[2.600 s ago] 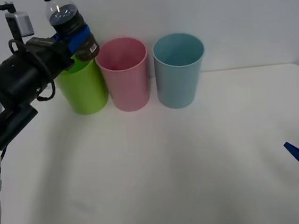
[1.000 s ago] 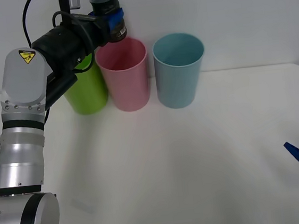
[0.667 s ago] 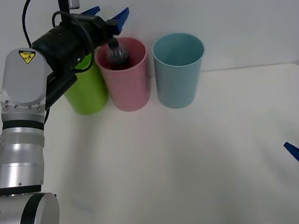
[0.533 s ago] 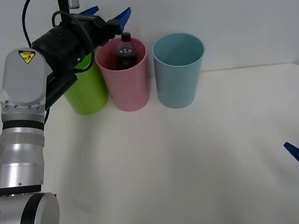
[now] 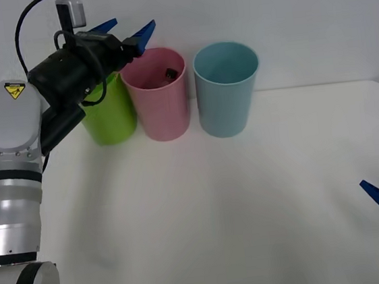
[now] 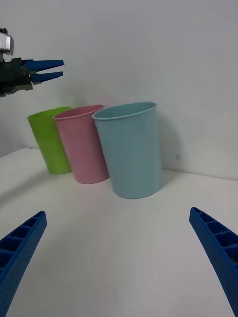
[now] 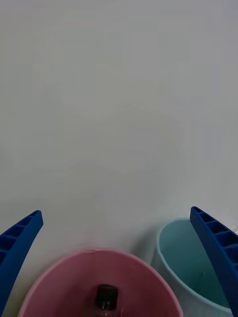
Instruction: Grasp the object on the table and drop it into the matching bin: aluminum can to the light blue bin, PET bottle to the pink bin.
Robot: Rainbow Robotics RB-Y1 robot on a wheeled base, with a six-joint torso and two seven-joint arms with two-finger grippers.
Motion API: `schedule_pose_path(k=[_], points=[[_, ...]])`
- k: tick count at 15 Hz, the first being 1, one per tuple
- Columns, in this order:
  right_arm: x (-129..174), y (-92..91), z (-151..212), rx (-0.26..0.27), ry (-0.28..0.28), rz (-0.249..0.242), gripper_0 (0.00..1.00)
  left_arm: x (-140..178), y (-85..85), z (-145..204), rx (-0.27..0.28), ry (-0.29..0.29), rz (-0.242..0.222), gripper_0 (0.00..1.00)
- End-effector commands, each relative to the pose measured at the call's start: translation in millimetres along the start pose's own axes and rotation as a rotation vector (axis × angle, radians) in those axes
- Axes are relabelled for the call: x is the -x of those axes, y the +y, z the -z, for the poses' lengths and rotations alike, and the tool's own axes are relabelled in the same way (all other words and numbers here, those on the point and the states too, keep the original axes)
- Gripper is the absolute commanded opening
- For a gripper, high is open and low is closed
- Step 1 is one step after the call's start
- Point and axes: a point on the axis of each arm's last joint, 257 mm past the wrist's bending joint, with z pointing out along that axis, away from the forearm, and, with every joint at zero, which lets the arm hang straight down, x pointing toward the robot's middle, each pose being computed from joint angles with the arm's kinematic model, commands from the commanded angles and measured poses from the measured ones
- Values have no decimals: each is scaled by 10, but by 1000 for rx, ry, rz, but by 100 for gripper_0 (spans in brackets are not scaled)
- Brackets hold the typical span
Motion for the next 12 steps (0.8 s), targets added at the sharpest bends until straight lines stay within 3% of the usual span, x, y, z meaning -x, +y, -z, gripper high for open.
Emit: schedule_pose_path(k=[1,5,12], points=[[0,0,0,0,0,0,100,-11,59,205,-9,-5,11,100],[0,0,0,0,0,0,100,-65,132,510,-10,-12,26,100],[0,0,0,0,0,0,100,-176,372,1534,-2,19,-1,100]])
